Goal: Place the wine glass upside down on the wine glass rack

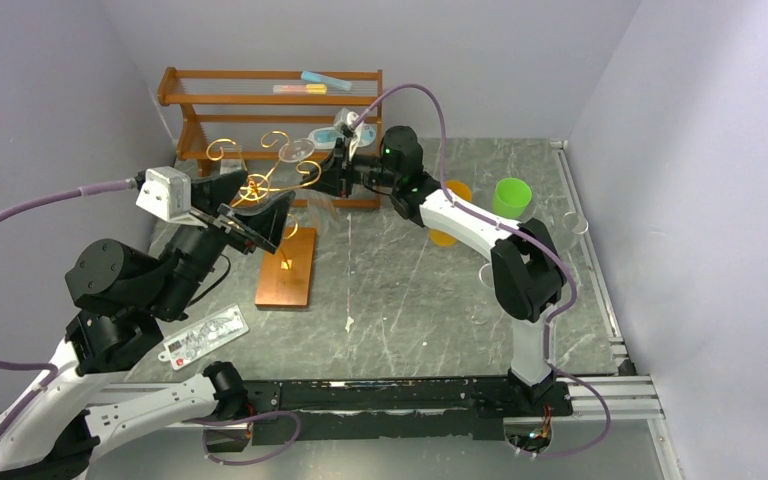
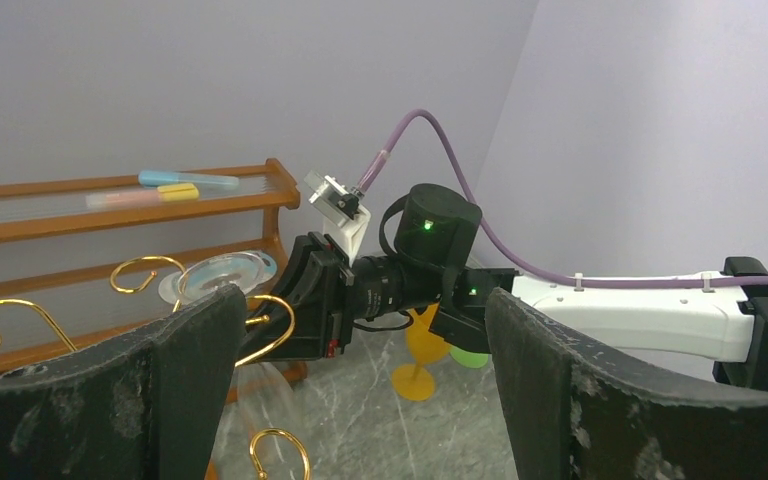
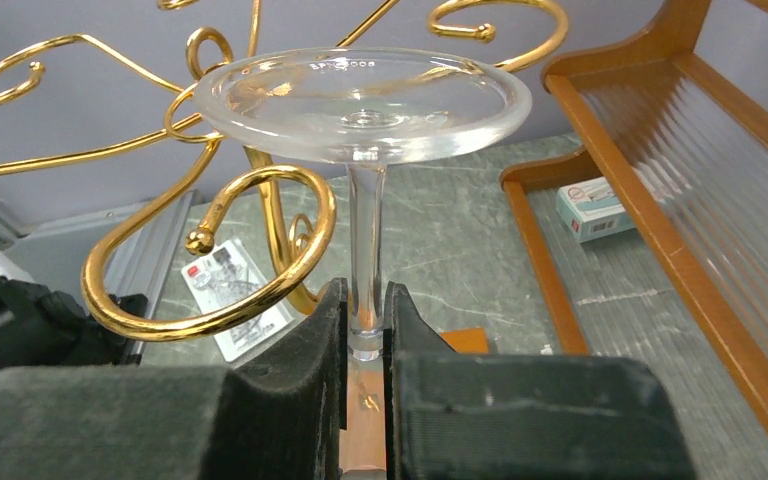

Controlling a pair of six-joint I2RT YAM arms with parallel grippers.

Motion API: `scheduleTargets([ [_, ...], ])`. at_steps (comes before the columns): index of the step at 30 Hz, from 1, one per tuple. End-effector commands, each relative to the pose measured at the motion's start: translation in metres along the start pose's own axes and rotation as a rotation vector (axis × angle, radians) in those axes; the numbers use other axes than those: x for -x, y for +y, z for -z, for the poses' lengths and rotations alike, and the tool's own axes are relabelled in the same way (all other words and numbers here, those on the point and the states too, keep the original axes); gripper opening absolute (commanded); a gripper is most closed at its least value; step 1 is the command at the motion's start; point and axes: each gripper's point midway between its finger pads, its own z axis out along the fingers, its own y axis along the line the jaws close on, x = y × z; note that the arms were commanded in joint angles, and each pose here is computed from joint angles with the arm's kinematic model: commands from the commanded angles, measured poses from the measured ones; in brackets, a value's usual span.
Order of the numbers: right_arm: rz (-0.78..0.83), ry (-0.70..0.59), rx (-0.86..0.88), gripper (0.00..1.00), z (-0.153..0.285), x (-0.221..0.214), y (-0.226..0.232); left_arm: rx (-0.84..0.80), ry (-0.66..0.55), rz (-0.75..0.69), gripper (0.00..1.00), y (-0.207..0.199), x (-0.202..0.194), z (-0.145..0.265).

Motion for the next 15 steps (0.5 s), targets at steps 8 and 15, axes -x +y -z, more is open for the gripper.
scheduleTargets([
  [8,0.048,0.062,0.158,0.00,0.004,-0.002,0.029,0.039,0.023,-0.016,0.93,0.007,-0.003,0.000],
  [15,0.035,0.084,0.148,0.00,0.002,-0.007,0.023,0.039,0.020,-0.013,0.93,0.007,-0.004,-0.001],
])
